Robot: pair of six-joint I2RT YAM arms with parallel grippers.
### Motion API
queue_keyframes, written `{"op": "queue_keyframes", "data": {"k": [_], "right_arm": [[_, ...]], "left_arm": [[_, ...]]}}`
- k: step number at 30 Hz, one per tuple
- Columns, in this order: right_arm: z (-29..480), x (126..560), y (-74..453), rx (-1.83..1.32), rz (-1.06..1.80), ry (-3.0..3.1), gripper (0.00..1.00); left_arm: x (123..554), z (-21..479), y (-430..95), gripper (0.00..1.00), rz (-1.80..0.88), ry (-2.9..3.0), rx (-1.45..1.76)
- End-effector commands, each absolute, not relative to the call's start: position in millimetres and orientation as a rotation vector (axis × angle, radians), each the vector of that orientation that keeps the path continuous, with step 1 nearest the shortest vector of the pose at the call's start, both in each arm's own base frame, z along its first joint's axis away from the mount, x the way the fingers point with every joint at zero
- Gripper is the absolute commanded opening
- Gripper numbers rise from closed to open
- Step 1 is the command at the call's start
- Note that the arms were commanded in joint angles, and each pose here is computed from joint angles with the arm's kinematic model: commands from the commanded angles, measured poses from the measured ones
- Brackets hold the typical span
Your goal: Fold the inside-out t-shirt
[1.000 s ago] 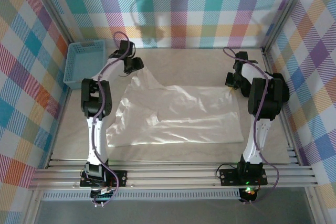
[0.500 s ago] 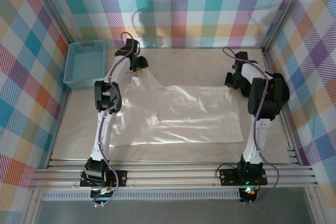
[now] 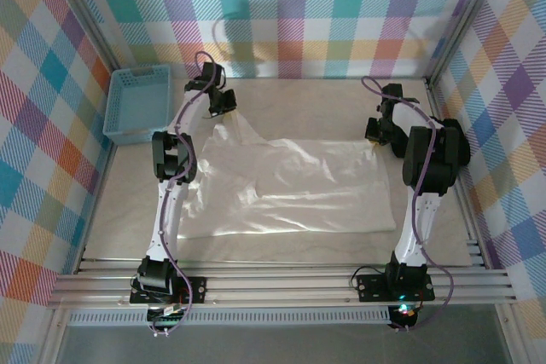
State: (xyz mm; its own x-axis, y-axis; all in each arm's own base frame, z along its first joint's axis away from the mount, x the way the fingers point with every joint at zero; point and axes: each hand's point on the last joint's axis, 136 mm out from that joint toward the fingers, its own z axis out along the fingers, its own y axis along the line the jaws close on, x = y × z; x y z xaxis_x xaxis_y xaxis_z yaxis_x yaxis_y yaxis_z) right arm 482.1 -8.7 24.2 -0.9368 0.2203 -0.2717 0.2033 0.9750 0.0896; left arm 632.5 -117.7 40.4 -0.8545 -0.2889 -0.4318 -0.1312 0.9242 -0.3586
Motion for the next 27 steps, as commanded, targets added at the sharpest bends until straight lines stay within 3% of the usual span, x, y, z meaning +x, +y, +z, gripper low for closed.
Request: {"op": "queue_keyframes", "data": {"k": [1,6,12,21,27], "right_arm": [[45,495,-10,0.234,0.062,2.769,0.07],[73,493,-7,0.137,0.069,2.671,0.06],[85,466,-5,0.131,0.084,2.627,0.06],[99,412,-2,0.204,0.120,2.538,0.06],[106,377,-1,0.246,0.136,2.510,0.06]], "left_arm": [[631,94,-111,0.00,-0.471,2.535,-0.273],[599,152,-107,0.00,-0.482,2.490,-0.282],[527,207,-100,0.00,-0.534,2.417,-0.335],[395,236,-73,0.00,-0.485,2.396,-0.434],[323,217,-59,0.00,-0.426,2.457,-0.449]]}}
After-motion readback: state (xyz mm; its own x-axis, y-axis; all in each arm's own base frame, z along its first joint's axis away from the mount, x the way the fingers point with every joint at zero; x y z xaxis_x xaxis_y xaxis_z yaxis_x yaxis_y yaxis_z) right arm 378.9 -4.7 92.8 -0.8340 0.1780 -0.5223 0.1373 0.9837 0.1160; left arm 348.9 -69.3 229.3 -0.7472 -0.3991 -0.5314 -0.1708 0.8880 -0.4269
